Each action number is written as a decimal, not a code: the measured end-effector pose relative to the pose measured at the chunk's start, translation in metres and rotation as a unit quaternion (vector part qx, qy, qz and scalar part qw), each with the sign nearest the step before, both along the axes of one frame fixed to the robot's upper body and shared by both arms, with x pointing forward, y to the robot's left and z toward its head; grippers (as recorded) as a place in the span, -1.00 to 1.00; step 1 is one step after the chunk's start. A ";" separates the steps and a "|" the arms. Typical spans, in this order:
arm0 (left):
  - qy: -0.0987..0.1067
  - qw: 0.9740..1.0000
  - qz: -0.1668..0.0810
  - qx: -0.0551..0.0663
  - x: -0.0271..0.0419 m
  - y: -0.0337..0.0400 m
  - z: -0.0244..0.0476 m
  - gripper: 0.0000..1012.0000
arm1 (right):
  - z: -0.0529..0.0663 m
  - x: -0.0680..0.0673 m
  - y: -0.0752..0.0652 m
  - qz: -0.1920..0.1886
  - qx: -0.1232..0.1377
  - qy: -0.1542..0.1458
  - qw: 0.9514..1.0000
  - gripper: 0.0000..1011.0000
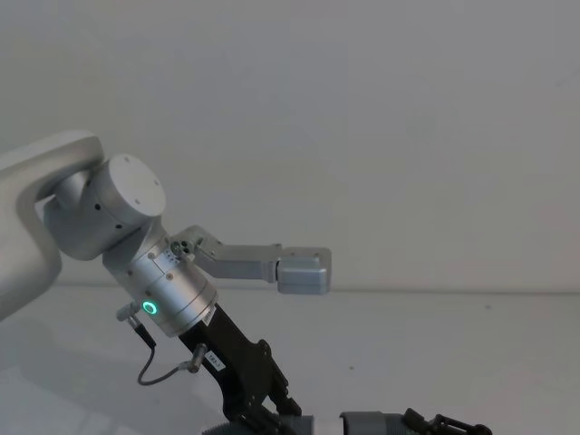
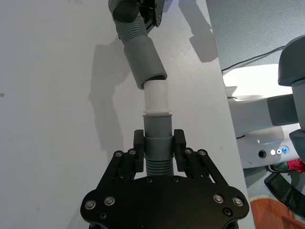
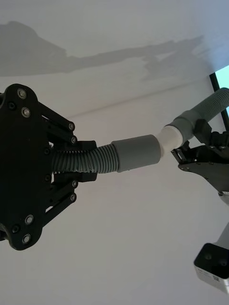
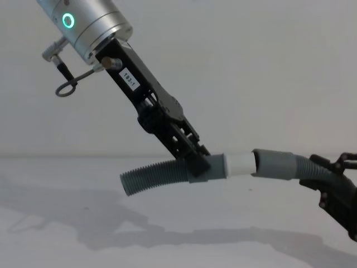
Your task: Use both hands to pick up one end of the pipe from the table, align the ends, and insert them.
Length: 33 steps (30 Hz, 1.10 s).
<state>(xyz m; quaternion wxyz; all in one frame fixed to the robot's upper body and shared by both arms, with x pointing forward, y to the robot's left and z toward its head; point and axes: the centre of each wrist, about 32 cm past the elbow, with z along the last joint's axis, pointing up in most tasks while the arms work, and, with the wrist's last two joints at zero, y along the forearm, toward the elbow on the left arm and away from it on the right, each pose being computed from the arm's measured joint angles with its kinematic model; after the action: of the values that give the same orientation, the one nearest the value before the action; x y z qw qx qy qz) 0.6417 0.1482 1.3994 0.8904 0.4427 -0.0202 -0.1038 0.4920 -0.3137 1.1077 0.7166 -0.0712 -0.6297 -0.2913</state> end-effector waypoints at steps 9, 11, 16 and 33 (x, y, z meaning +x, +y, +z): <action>0.005 1.000 0.004 0.006 0.0028 -0.0007 0.0002 -0.34 | 0.001 0.000 0.001 0.004 0.003 0.000 1.000 -0.58; 0.006 1.000 0.005 0.007 0.0036 -0.0007 0.0003 -0.34 | 0.001 -0.001 0.002 0.006 0.003 -0.001 1.000 -0.58; 0.007 1.000 0.007 0.010 0.0055 -0.0008 0.0012 -0.34 | 0.001 -0.002 0.002 0.013 0.005 -0.003 1.000 -0.58; 0.009 1.000 -0.002 0.014 0.0141 -0.0035 0.0021 -0.34 | 0.001 -0.006 0.004 0.040 0.007 -0.013 0.999 -0.58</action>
<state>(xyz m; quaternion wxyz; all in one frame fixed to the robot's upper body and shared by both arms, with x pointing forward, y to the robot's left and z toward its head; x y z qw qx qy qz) 0.6558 0.1447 1.4016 0.8841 0.4541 -0.0111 -0.1098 0.4861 -0.3099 1.1088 0.7200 -0.0376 -0.6391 -0.2679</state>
